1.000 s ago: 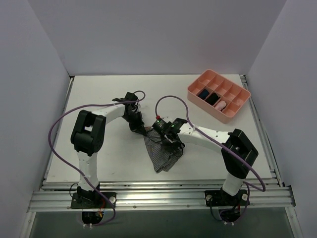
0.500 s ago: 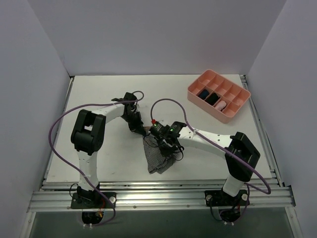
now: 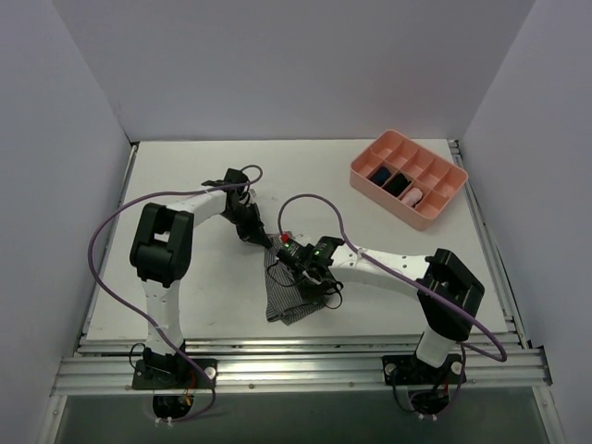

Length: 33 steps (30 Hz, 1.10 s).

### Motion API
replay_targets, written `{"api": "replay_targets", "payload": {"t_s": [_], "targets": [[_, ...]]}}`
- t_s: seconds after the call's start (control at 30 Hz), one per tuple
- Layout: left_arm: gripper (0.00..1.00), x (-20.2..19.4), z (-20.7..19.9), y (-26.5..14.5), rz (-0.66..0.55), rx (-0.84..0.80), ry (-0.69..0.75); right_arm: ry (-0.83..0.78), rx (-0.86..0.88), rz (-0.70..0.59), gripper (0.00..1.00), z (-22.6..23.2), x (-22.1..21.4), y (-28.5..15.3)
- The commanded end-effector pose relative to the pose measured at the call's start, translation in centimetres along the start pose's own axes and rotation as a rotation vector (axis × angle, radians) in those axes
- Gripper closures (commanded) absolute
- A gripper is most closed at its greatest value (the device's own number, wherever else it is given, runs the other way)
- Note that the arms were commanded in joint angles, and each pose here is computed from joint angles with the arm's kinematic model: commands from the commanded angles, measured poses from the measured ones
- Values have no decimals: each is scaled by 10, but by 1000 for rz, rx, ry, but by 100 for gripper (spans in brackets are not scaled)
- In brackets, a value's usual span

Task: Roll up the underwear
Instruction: Fold the underwear

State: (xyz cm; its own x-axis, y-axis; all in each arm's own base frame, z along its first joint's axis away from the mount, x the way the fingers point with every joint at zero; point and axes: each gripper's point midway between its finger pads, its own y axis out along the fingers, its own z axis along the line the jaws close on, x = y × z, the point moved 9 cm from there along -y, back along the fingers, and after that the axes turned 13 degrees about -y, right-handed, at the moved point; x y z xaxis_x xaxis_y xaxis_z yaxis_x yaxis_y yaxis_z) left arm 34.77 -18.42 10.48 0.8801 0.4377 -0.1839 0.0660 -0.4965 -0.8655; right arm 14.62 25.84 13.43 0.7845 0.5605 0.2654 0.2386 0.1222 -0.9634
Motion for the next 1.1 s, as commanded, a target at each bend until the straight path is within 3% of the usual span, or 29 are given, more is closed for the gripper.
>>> {"api": "replay_targets", "payload": {"t_s": [0.0,0.23,0.47,0.77,1.07], "targets": [[98,10,-22,-8,-12,-126,69,15,2,-30,100,-1,-1,-18],[98,9,-18,-6,-9,-119,77,56,103,-139,100,22,41,-31],[98,11,-15,0,-1,-103,67,8,116,-116,98,62,65,-10],[98,15,-13,1,-5,-92,66,-14,164,-22,99,94,52,29],[97,30,-18,-8,-5,-81,121,-11,111,2,98,90,34,30]]}}
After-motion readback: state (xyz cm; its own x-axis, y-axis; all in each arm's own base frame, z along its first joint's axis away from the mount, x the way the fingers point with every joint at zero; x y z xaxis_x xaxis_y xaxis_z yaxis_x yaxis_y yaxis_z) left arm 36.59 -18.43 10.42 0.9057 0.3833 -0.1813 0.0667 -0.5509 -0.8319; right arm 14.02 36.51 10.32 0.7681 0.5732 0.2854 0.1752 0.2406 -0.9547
